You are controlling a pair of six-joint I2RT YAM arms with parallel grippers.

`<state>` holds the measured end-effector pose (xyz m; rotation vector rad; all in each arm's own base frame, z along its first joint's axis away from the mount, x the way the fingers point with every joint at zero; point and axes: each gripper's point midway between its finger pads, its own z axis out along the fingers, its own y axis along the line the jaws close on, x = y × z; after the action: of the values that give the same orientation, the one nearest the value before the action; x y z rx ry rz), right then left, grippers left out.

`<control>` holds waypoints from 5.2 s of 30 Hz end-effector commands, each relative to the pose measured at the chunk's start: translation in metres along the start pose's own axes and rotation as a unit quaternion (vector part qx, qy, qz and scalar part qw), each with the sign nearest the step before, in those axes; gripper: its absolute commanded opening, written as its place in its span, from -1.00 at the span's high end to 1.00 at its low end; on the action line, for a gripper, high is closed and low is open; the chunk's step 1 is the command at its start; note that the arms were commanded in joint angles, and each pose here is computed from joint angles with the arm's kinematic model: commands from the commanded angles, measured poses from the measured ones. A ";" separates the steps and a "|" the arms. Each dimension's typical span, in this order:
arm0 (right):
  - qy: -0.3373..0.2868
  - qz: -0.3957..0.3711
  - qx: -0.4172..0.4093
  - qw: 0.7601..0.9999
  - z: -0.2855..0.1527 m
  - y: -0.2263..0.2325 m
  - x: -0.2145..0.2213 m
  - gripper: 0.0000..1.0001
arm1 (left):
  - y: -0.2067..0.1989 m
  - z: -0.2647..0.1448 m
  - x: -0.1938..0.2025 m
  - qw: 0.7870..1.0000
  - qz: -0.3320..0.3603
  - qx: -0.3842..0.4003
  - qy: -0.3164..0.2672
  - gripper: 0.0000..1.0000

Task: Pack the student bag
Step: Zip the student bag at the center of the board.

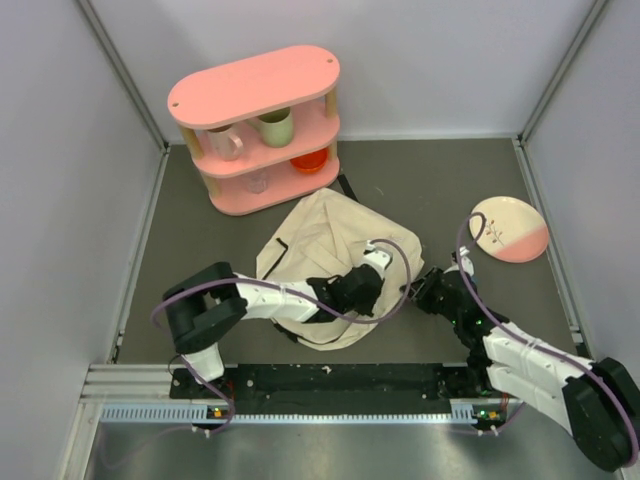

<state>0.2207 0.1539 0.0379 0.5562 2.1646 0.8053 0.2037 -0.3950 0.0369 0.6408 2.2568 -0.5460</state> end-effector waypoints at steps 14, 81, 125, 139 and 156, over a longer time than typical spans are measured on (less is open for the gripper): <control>-0.046 0.001 -0.017 0.999 0.022 0.038 -0.057 0.64 | -0.028 -0.094 0.041 0.983 -0.025 0.176 0.051 1.00; 0.077 -0.026 -0.040 0.996 0.030 0.046 -0.055 0.59 | 0.044 -0.158 0.079 0.994 -0.079 0.065 0.027 1.00; 0.081 0.124 -0.170 0.974 -0.071 0.152 0.088 -0.73 | 0.010 -0.159 0.011 0.992 -0.053 0.104 -0.050 1.00; -0.019 0.128 -0.127 0.983 -0.048 0.109 0.013 1.00 | 0.017 -0.162 0.018 0.992 -0.062 0.100 -0.053 1.00; -0.075 0.070 -0.035 0.994 -0.058 0.044 -0.025 1.00 | 0.157 -0.177 0.102 0.944 -0.236 -0.230 -0.033 1.00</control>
<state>0.1813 0.1675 0.1024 0.7041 2.0237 1.0182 0.1399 -0.2070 0.0759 0.0015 2.3195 -0.5222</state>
